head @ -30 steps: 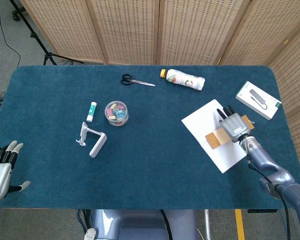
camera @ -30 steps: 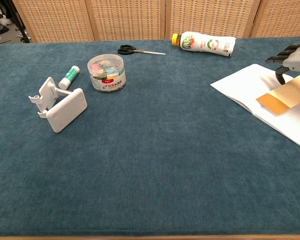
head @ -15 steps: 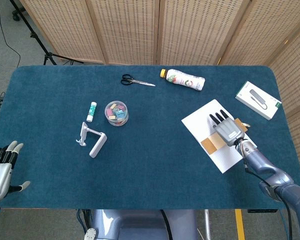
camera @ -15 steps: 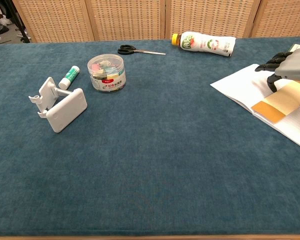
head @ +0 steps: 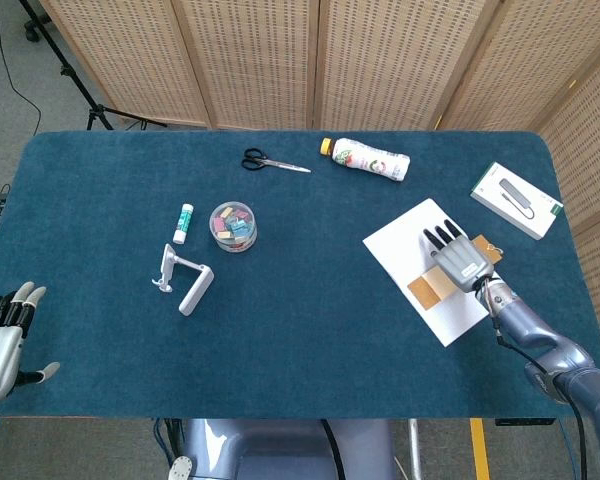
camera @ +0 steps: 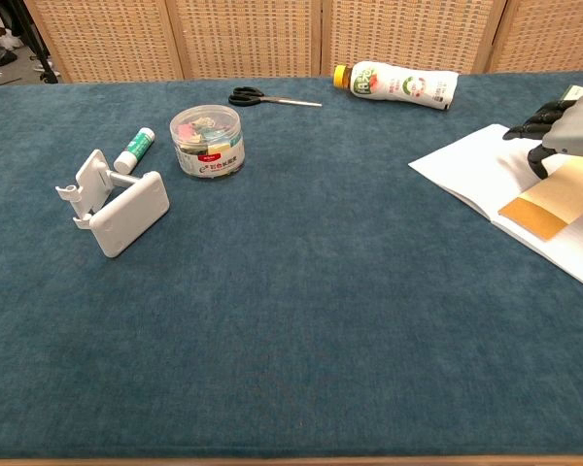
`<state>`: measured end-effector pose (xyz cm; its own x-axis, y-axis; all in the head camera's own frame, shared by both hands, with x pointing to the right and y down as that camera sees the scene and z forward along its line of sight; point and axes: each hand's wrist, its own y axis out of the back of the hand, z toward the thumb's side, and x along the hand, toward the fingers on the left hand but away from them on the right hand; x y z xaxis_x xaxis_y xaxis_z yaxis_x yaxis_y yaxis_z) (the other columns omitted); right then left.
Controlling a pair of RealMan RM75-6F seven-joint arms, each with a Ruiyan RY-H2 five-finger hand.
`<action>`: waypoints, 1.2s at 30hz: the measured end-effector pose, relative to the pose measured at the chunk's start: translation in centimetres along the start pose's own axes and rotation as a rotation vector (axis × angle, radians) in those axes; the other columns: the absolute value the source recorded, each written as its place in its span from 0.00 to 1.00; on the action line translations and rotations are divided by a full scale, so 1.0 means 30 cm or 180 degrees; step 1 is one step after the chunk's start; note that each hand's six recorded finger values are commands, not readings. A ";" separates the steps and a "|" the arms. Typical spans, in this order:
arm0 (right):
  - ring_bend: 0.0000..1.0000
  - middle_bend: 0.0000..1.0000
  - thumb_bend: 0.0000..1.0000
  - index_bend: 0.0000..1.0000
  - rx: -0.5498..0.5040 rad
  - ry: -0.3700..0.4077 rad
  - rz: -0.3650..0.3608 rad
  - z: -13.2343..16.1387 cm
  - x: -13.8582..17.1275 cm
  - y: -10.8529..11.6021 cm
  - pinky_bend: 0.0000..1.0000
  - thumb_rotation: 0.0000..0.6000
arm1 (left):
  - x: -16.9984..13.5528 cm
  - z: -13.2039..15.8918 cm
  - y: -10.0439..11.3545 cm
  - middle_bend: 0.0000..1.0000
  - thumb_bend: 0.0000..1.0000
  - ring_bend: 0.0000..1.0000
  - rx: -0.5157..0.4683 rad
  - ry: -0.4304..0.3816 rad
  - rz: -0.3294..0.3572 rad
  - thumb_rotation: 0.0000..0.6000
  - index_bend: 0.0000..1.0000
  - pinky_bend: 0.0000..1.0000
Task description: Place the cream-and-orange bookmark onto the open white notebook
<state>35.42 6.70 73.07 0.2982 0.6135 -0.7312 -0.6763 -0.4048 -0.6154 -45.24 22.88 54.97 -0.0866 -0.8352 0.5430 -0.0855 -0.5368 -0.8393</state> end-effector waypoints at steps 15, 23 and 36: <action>0.00 0.00 0.16 0.47 0.0009 0.0027 0.0039 0.008 0.012 -0.016 0.00 1.00 | -0.002 0.005 -0.004 0.00 0.00 0.00 0.0000 -0.0007 -0.0010 1.00 0.00 0.00; 0.00 0.00 0.16 0.47 0.0022 0.0017 0.0022 0.014 0.010 -0.017 0.00 1.00 | -0.002 0.004 -0.005 0.00 0.00 0.00 -0.0003 -0.0006 -0.0016 1.00 0.00 0.00; 0.00 0.00 0.14 0.44 0.0000 0.0048 0.0001 0.041 0.013 -0.012 0.00 1.00 | -0.005 0.006 -0.008 0.00 0.00 0.00 -0.0020 -0.0011 -0.0036 1.00 0.00 0.00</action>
<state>34.95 7.92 73.36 0.3080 0.6031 -0.7358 -0.6764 -0.4050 -0.6152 -45.04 23.10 55.09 -0.0822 -0.8295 0.5525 -0.0927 -0.5456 -0.8329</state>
